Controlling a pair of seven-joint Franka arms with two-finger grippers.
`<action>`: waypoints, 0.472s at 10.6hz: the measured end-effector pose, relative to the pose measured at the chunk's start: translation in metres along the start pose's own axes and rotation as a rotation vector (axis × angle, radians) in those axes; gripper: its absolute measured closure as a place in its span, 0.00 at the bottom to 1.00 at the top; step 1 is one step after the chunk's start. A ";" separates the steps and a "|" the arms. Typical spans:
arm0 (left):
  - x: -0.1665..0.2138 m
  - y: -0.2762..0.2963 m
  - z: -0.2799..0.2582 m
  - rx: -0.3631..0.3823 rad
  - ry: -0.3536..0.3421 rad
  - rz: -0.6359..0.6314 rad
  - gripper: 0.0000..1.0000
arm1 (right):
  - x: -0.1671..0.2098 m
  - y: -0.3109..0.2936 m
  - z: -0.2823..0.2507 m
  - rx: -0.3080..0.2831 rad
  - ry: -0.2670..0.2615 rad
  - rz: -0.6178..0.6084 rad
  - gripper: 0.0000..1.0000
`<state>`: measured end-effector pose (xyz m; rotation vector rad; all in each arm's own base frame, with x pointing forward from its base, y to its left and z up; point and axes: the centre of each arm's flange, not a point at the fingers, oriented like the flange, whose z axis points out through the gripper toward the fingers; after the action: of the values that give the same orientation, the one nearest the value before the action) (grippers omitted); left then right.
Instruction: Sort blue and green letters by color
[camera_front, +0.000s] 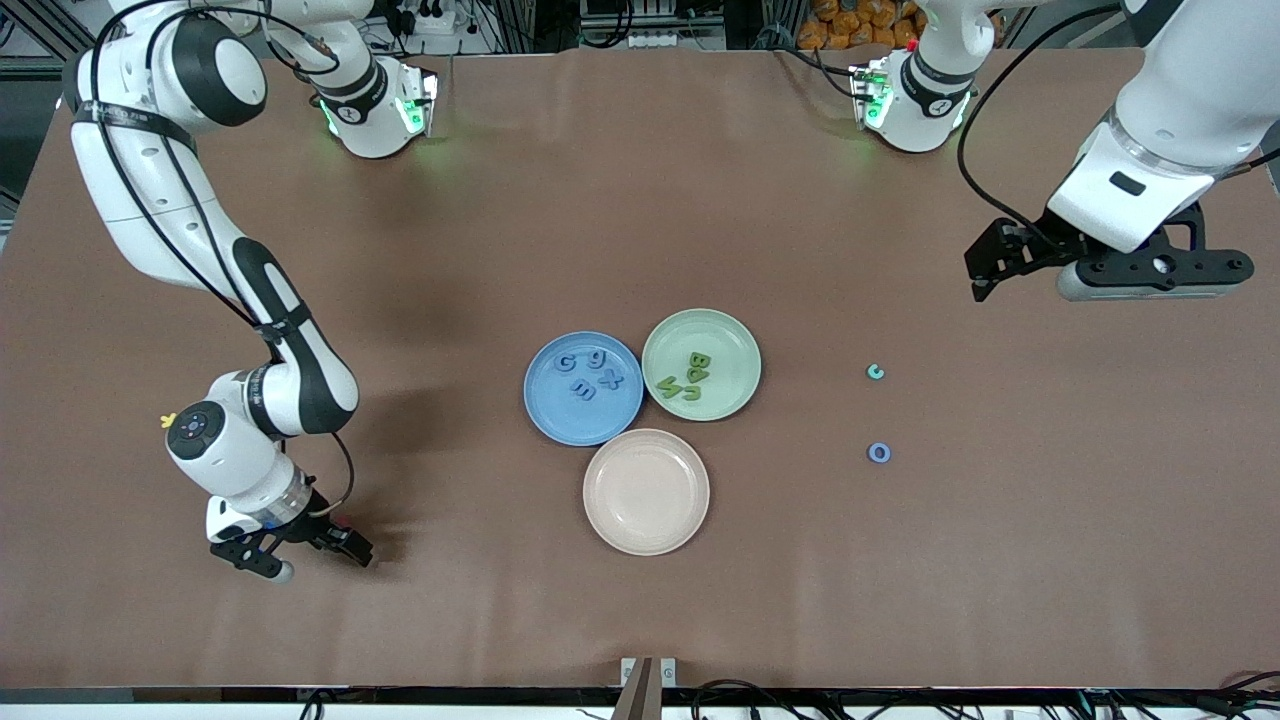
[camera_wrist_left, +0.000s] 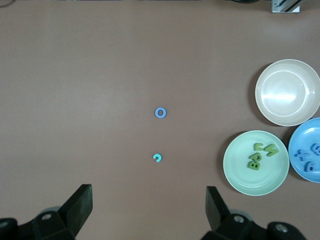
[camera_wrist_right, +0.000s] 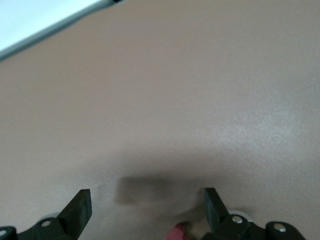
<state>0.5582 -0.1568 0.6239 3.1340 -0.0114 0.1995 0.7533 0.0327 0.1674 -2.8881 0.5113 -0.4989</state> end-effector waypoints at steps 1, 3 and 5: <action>-0.001 -0.002 0.000 -0.005 -0.003 -0.006 0.00 | -0.004 0.002 0.005 -0.003 -0.011 -0.005 0.00; 0.002 -0.017 0.002 -0.018 -0.010 -0.039 0.00 | -0.013 0.000 0.010 -0.005 -0.030 -0.013 0.00; 0.002 -0.028 -0.003 -0.029 -0.006 -0.057 0.00 | -0.021 -0.001 0.014 -0.009 -0.050 -0.037 0.00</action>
<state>0.5602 -0.1286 0.6269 3.1015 0.0743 0.1879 0.7401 0.0429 0.1482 -2.9148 0.4542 -0.4298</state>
